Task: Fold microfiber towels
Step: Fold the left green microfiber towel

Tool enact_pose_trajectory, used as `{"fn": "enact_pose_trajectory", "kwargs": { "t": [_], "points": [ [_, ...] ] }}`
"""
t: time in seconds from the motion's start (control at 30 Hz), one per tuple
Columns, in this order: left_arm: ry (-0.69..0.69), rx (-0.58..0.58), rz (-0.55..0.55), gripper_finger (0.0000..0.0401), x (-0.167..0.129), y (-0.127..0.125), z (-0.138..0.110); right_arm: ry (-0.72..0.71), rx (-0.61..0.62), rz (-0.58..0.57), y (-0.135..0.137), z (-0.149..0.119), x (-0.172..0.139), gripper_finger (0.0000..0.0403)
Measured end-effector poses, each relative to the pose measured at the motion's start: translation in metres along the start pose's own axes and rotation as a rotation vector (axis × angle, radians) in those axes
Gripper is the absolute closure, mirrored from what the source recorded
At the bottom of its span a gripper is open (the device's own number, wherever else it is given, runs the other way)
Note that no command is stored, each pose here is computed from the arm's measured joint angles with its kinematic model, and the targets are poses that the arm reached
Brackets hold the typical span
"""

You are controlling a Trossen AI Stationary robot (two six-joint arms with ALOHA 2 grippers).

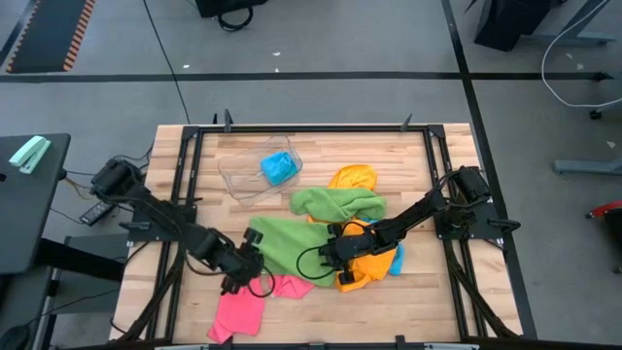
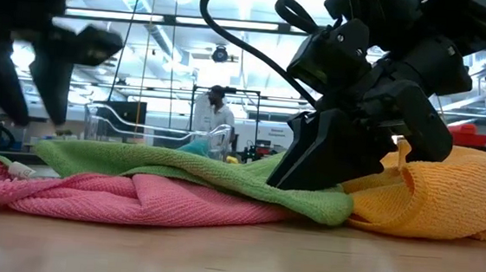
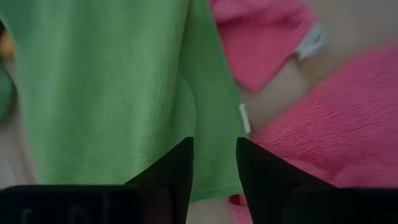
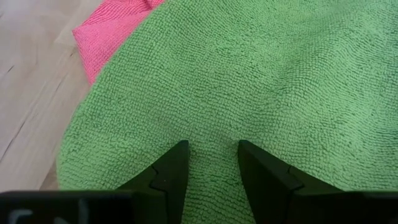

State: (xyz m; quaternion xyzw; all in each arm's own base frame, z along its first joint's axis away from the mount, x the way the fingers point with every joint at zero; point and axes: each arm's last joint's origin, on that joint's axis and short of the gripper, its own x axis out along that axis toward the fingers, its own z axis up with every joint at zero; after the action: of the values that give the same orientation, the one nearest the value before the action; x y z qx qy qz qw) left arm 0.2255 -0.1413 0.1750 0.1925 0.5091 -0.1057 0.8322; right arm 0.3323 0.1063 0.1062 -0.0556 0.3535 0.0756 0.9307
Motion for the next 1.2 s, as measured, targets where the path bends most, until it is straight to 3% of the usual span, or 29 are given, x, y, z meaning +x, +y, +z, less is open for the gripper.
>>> {"fn": "enact_pose_trajectory", "kwargs": {
  "t": [0.27, 0.47, 0.83, 1.03, 1.2],
  "points": [
    [0.120, 0.100, 0.092, 0.0223, 0.027, -0.005, -0.007, 0.000, 0.007, 0.000, 0.000, 0.000, 0.000, 0.0254],
    [0.126, 0.213, 0.180, 0.0222, 0.028, -0.010, -0.008, 0.000, 0.008, 0.000, 0.000, 0.000, 0.000, 0.0254],
    [0.138, 0.219, 0.196, 0.0301, 0.028, -0.012, -0.010, -0.001, 0.001, 0.000, 0.000, 0.000, 0.000, 0.0254],
    [0.128, 0.081, 0.188, 0.0388, 0.026, -0.011, -0.009, -0.001, 0.004, 0.000, 0.000, 0.000, 0.000, 0.0254],
    [0.071, 0.011, 0.120, 0.0391, 0.004, -0.007, 0.003, -0.002, 0.004, 0.000, 0.000, 0.000, 0.000, 0.0254]
  ]
}}
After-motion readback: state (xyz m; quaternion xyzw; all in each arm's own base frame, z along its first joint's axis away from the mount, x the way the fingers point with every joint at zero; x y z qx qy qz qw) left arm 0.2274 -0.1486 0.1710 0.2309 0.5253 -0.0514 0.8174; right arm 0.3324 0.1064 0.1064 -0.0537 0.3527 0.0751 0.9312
